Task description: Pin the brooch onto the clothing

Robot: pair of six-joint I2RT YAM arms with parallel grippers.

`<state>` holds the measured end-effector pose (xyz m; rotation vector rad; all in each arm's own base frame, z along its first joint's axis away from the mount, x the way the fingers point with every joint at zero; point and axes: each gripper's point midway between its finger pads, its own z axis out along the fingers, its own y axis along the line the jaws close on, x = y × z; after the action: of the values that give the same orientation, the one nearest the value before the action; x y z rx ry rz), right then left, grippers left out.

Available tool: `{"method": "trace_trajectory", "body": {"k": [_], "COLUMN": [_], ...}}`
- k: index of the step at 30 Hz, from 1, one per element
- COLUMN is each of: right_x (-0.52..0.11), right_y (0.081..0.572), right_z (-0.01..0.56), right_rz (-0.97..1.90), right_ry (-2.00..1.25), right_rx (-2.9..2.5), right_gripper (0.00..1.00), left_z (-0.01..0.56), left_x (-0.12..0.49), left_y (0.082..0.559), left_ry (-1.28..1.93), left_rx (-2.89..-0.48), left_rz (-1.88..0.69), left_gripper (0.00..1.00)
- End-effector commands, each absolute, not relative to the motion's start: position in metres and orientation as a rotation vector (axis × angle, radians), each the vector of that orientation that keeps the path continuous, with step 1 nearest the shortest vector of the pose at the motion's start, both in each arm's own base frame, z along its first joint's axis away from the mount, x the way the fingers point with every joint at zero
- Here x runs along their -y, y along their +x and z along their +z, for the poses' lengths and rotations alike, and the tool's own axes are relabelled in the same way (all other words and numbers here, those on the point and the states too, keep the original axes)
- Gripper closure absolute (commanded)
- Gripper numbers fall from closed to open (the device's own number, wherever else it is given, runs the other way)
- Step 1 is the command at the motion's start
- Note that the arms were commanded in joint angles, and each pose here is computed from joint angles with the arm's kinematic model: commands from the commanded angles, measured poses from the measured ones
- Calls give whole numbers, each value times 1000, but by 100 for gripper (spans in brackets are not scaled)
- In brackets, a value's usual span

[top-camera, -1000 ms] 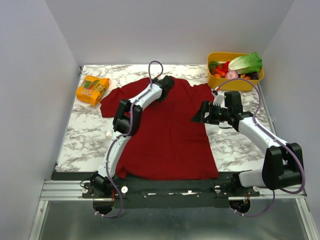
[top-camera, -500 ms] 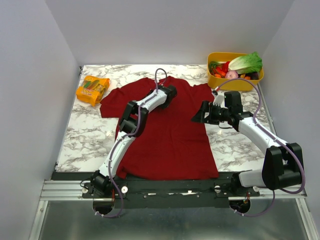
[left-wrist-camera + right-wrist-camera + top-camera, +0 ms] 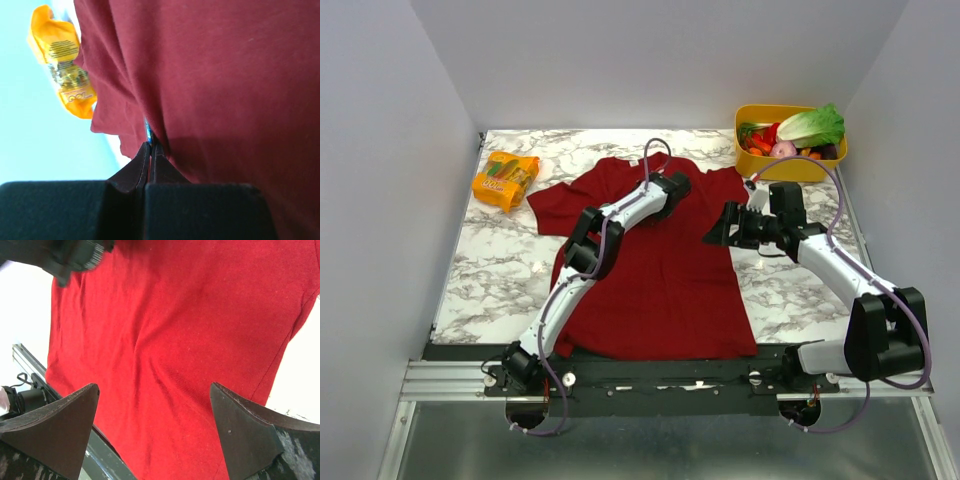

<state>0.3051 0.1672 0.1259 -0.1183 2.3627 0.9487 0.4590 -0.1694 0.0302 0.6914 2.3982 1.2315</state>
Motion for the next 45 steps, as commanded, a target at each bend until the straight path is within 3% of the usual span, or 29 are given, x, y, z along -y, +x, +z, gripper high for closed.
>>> {"method": "trace_trajectory", "body": {"k": [1,10,22,45], "right_x": [-165,-167,-174,-190], "right_y": [307,304,303,313], "right_z": [143,150,154,165], "right_rz": [936,948,1009,1069], "right_ry": [-143,-184,-216,-277], "right_rx": [-2325,-2291,-2271,-2236], "right_gripper": [0,0,0,0], "left_z": [51,86,107,149], "left_x": [210,237,222,202], "left_y": [465,469,467,460], "left_ry": [550,428,207,122], "left_rx": [-2479,-2493,-2491,-2345], "left_rz": [791,342,-135,-521], "left_gripper": [100,100,100,100]}}
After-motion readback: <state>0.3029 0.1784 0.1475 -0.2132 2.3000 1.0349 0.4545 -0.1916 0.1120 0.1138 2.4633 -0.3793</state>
